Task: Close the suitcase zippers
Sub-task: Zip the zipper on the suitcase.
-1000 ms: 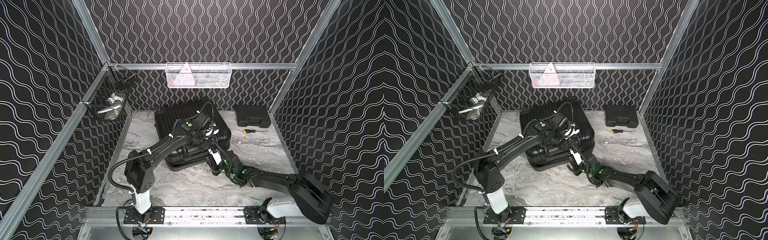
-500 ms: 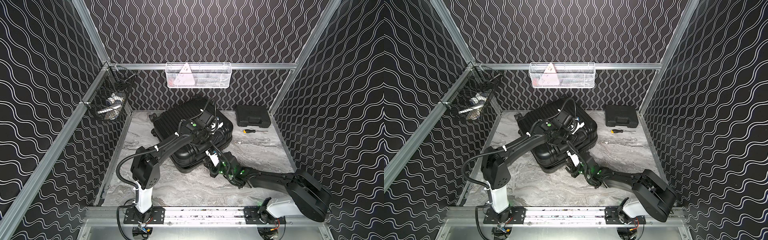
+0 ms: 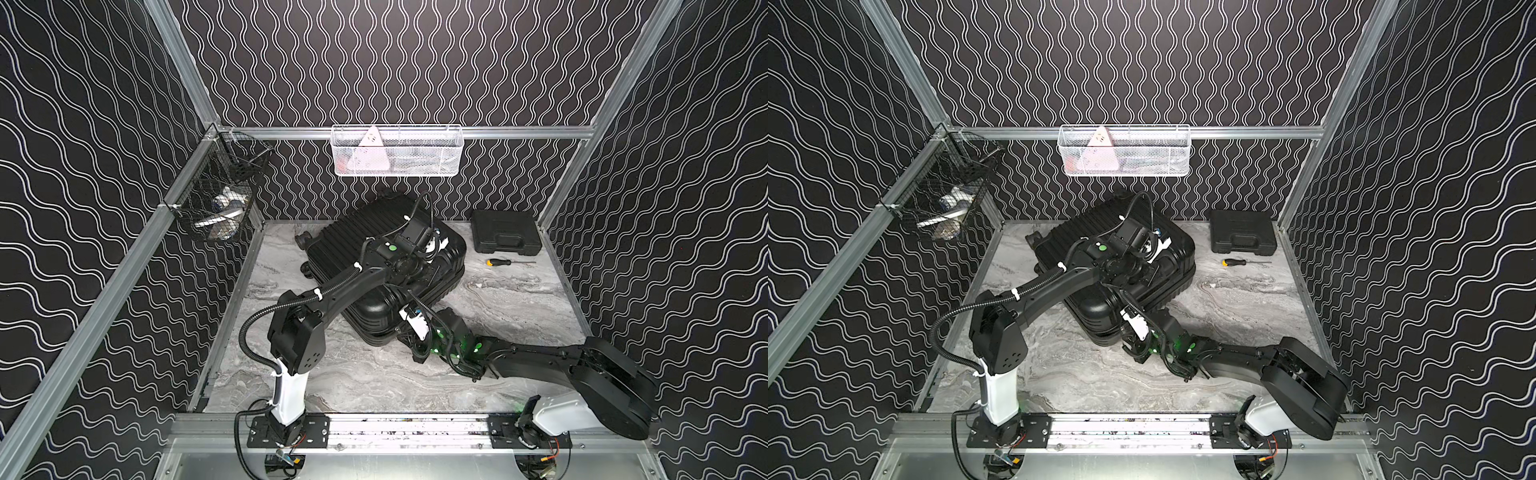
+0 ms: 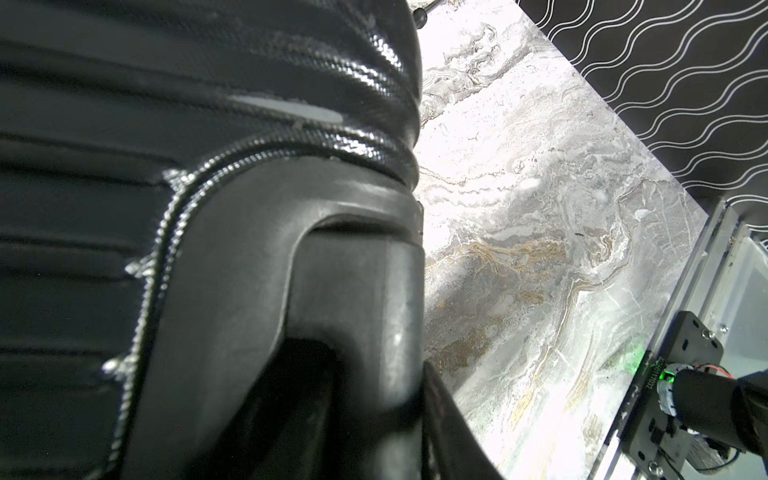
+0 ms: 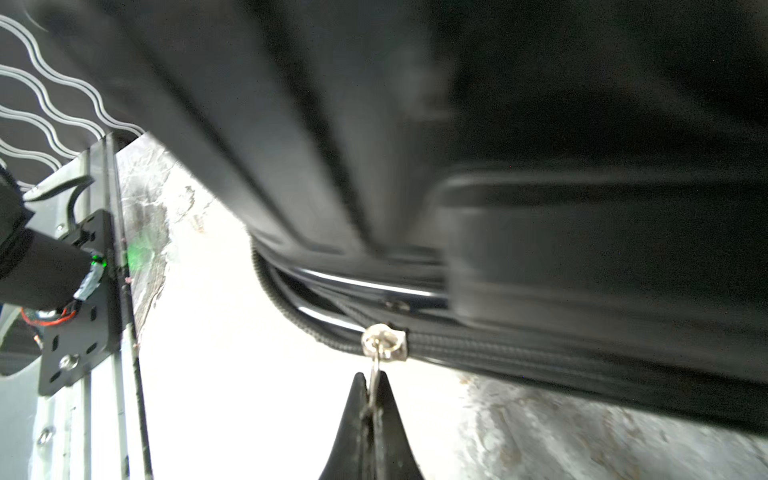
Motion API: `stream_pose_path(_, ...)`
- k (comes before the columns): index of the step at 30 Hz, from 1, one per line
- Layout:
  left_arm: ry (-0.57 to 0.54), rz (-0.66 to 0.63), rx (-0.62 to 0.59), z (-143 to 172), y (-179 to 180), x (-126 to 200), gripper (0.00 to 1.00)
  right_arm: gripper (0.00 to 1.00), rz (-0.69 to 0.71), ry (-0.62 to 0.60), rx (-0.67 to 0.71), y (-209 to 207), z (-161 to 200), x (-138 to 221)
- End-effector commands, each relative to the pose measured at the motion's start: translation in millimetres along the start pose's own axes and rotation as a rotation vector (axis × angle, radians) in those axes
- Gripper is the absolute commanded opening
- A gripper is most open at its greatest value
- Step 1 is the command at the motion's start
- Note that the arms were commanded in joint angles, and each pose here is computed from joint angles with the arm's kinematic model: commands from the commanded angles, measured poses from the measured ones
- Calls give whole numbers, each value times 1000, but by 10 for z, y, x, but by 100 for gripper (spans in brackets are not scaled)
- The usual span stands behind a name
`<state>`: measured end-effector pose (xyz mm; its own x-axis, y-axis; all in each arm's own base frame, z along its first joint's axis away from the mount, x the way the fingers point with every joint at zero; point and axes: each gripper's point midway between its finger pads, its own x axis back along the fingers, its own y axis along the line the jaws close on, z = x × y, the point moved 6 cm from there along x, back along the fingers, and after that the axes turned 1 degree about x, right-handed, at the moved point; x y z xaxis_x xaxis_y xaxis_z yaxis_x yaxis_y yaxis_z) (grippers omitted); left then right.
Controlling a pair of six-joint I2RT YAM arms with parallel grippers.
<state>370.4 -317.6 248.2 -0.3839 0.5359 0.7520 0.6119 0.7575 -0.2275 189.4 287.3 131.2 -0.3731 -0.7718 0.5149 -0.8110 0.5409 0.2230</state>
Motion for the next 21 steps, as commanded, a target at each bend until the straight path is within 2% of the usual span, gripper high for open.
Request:
stream_pose_path(1,-33,-122,68,-57,149,16,28,0,-147,-59,64,235,-161,15)
stream_pose_path(13,-71,-83,53,-169,29,96,27,0,-195,-42,92,363,-170,10)
stream_pose_path(21,-34,-121,43,-99,94,-83,27,0,-236,-38,120,505,-209,-22)
